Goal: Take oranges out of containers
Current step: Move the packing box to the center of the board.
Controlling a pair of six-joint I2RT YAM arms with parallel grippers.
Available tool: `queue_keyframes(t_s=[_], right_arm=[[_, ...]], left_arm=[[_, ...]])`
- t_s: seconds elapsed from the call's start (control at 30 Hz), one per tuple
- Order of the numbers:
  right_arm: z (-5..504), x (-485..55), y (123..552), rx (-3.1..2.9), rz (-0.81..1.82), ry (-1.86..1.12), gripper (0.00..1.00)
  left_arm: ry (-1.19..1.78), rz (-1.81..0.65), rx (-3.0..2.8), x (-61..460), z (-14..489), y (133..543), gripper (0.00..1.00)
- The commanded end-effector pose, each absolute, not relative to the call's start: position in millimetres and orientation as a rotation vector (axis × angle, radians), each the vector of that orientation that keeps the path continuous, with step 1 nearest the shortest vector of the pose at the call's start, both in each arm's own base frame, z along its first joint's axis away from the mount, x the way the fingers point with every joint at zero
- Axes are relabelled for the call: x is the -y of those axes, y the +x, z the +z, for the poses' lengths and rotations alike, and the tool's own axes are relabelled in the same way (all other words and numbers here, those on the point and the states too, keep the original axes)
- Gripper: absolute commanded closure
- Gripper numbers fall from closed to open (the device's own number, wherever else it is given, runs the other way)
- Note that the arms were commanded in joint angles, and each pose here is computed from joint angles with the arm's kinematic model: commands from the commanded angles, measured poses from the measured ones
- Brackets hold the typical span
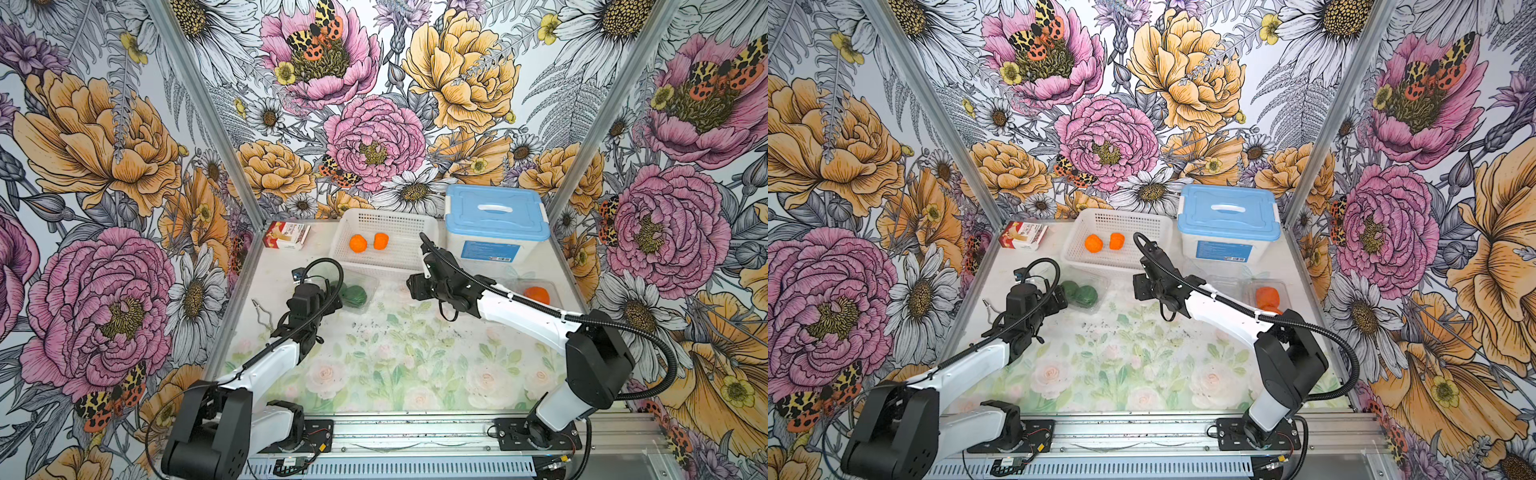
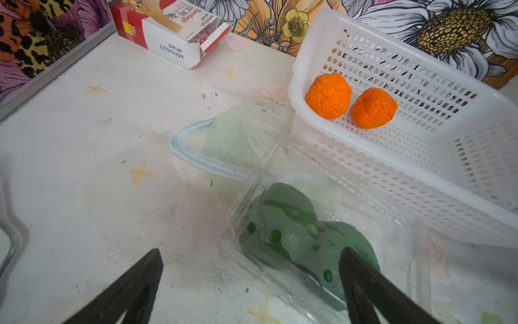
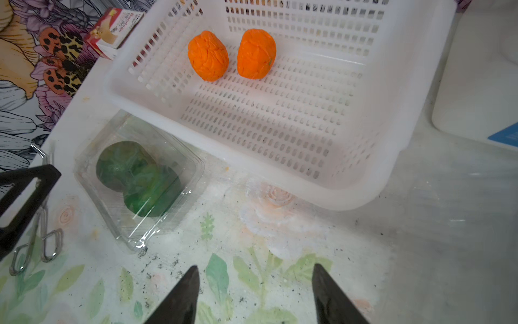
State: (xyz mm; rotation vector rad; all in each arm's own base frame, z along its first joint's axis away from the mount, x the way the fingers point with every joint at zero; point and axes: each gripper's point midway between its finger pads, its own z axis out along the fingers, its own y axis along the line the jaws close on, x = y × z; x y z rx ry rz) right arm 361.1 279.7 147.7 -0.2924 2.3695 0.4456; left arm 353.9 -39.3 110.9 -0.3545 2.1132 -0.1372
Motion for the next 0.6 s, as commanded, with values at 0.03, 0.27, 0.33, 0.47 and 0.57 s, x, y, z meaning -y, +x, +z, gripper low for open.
queue_keyframes(t_s=[0.03,0.27,0.33,0.47,0.57], right_arm=[[135.1,-275.0,357.7,-2.393,0.435,-0.278,0.37],[132.8,-263.6,351.6,-2.394,0.406,-0.265,0.37],[133.9,-260.7,349.5,-2.392,0.406,-0.259,0.37],[137.0,-251.2,345.2,-2.382,0.395,-0.234,0.37],[138.0,-243.3,341.5,-2.378,0.384,-0.216,0.37]], left_arm=[[-0.308,-0.218,-2.126,57.7,114.8,374.7,0.01],[-0.143,-0.245,-2.193,103.3,97.5,381.5,0.01],[-0.096,-0.282,-2.215,118.5,89.1,382.3,0.01],[-0.011,-0.32,-2.244,143.0,80.3,380.6,0.01],[0.025,-0.334,-2.255,155.7,77.0,375.2,0.01]])
